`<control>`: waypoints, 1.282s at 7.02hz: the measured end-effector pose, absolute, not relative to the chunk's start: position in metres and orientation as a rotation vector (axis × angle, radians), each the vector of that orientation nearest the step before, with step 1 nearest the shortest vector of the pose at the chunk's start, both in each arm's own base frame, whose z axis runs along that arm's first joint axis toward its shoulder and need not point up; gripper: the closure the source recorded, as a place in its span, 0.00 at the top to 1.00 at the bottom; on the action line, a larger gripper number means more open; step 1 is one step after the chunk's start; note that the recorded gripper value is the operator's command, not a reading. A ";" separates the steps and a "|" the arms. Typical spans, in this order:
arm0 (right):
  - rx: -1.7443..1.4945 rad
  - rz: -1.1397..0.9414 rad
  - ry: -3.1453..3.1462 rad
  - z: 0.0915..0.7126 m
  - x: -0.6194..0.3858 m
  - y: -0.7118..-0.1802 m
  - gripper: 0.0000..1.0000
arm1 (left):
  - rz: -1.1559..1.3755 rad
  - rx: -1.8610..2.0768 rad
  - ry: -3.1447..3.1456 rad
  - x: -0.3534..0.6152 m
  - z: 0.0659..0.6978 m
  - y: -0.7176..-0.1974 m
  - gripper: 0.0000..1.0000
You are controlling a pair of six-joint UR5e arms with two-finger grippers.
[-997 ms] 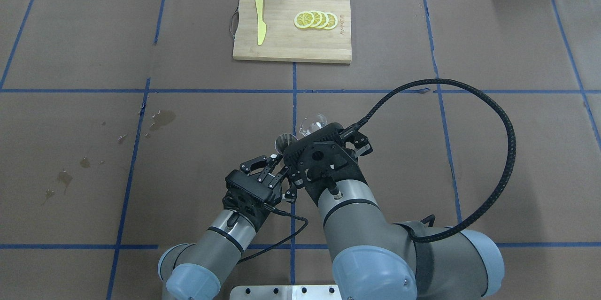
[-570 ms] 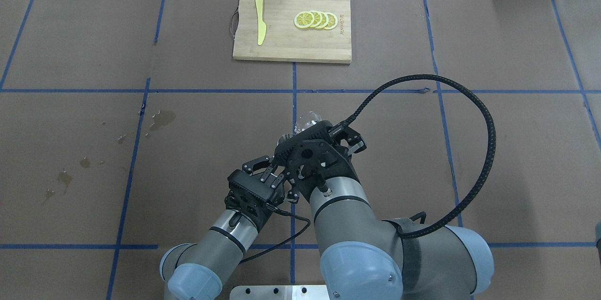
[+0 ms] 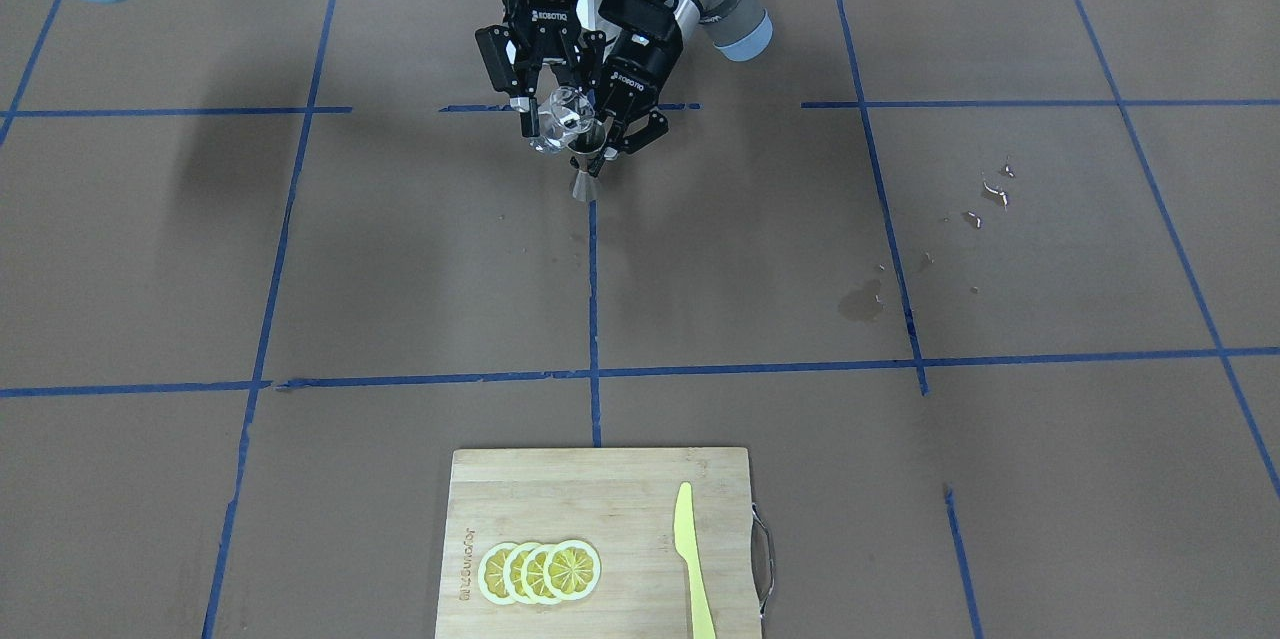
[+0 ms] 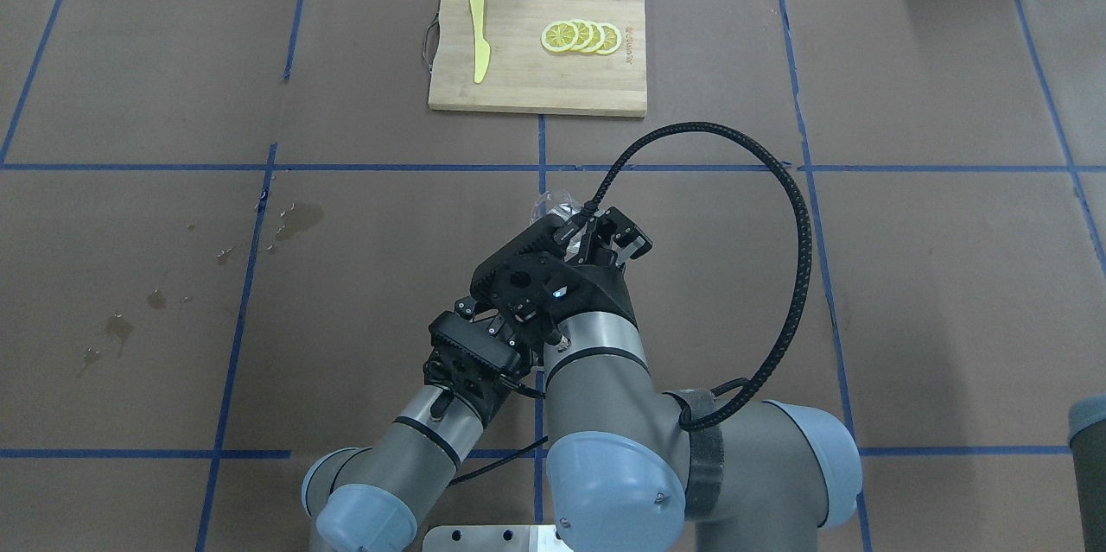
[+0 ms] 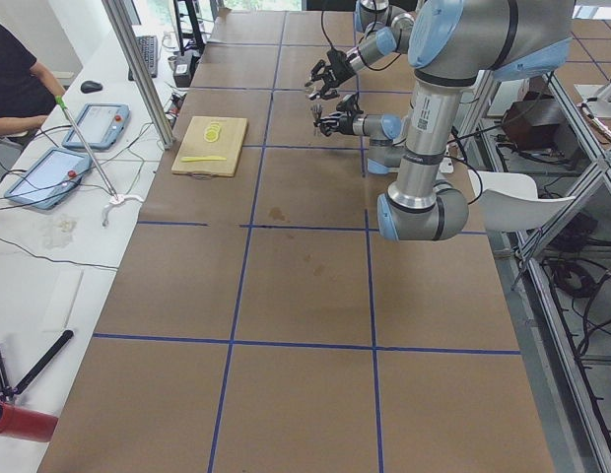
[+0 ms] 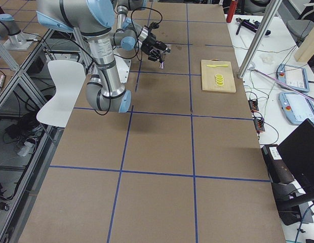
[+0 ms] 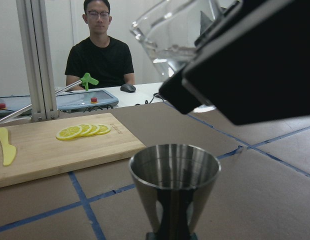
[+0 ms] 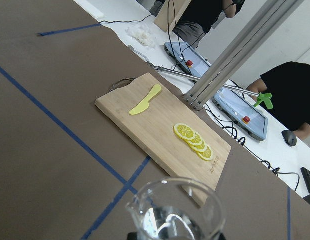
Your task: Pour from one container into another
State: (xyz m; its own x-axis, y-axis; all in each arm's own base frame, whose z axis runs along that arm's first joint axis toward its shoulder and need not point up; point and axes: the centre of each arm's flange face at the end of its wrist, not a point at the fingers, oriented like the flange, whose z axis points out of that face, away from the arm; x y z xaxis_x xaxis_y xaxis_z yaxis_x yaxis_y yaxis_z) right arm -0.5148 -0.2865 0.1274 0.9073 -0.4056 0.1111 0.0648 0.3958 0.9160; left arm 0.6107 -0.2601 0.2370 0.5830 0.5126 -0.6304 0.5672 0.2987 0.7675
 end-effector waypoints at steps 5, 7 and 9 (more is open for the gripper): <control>1.201 -0.396 -0.211 0.126 -0.508 -0.288 0.00 | -0.042 1.345 1.027 0.610 0.233 -0.261 0.00; 1.218 -0.411 -0.191 0.127 -0.510 -0.280 0.00 | -0.036 1.356 1.018 0.609 0.230 -0.263 0.00; 1.237 -0.420 -0.171 0.131 -0.513 -0.268 0.00 | -0.039 1.362 1.010 0.608 0.230 -0.268 0.00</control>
